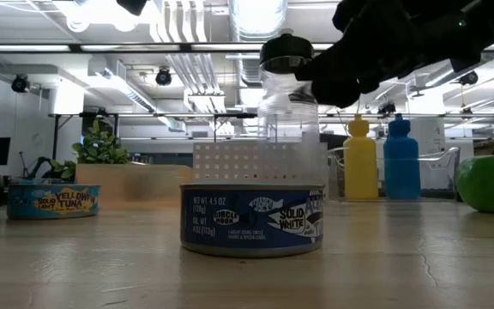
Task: Pick & Place Food Item
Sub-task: Put the black water bottle into the transparent bin
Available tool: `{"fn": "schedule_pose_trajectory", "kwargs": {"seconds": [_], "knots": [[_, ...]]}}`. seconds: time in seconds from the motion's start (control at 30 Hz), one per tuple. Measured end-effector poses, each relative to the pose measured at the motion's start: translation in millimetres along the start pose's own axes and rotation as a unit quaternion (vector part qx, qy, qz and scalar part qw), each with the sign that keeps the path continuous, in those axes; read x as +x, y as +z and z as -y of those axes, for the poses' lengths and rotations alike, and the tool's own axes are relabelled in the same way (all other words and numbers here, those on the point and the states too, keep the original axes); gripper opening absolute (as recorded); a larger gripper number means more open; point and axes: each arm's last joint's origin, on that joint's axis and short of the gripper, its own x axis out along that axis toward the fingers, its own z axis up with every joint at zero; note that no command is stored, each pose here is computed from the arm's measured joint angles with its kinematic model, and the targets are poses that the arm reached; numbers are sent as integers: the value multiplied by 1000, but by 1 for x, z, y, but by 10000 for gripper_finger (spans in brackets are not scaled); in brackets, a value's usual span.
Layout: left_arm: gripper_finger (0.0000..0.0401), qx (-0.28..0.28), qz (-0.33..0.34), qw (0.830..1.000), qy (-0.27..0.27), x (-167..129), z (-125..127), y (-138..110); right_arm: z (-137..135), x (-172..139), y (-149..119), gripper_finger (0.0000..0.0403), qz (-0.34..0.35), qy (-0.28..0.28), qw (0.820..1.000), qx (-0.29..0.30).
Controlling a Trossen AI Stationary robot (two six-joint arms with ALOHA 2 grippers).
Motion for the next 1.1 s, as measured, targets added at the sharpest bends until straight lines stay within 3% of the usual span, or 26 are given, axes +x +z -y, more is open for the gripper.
{"fn": "schedule_pose_trajectory", "kwargs": {"seconds": [0.3, 1.1], "knots": [[24, -1, -6, 1000, -1, 0, 0, -1, 10, 5, 1, 384, 22, -11, 1000, 7], [24, -1, -10, 1000, -1, 0, 0, -2, 14, 23, -8, 384, 63, 29, 998, -12]]}}
